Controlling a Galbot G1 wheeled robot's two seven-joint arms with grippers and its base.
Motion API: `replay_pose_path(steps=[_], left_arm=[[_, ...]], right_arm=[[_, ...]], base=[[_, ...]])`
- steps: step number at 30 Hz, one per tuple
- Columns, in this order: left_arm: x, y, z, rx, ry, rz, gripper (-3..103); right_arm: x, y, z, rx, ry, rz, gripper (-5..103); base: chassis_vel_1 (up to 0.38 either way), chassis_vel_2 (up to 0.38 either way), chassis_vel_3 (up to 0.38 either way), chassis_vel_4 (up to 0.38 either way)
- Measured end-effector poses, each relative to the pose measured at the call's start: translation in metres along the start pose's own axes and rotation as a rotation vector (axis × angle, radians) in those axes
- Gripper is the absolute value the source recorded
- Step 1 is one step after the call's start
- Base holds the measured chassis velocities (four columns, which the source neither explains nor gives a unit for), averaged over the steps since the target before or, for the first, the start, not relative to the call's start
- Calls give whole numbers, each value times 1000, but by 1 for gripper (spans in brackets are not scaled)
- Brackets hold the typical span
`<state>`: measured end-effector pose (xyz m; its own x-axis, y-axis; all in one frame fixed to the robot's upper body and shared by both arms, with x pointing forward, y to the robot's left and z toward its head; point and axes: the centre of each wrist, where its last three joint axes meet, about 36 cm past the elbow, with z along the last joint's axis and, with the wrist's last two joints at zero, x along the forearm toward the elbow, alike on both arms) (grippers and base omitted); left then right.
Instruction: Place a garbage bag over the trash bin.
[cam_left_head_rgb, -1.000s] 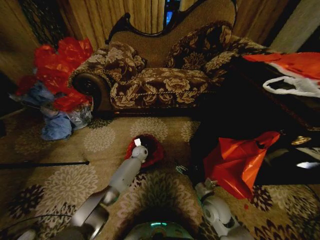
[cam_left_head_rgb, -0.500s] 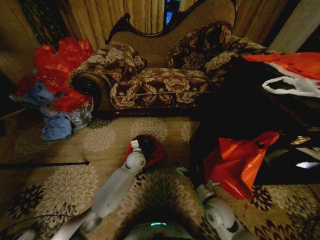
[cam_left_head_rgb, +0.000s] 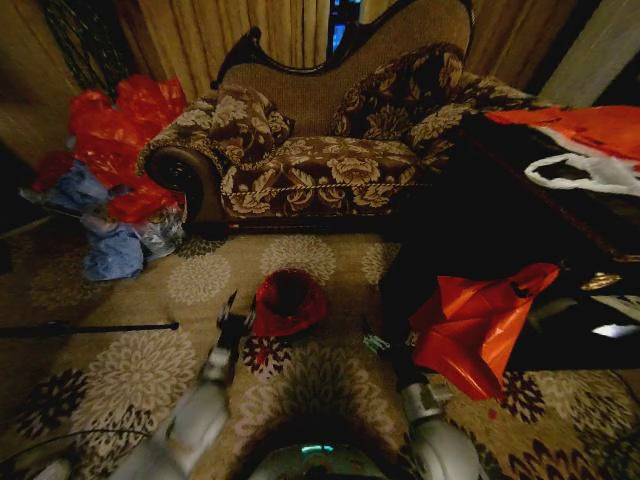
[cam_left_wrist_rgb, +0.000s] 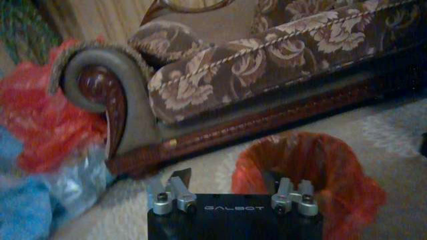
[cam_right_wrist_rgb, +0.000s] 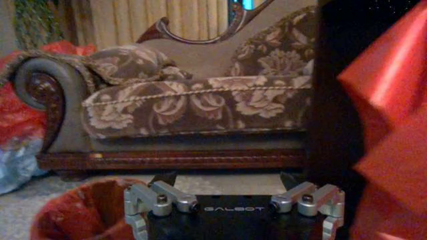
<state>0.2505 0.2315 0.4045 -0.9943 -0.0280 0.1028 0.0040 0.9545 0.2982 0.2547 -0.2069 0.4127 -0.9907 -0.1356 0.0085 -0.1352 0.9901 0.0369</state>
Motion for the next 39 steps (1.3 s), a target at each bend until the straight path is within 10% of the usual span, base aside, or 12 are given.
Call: replay_pose_path(steps=[9, 20, 39], left_arm=[[31, 11, -30, 111, -4, 61, 99], [13, 73, -53, 117, -50, 166, 100], [33, 45, -75, 138, -11, 42, 100]], right_arm=[[36, -35, -10, 12, 11, 38, 100], [51, -53, -37, -63, -16, 57, 100], [49, -64, -45, -88, -21, 113, 100]], base=[[0, 0, 0, 0], [0, 0, 0, 0], [0, 0, 0, 0]])
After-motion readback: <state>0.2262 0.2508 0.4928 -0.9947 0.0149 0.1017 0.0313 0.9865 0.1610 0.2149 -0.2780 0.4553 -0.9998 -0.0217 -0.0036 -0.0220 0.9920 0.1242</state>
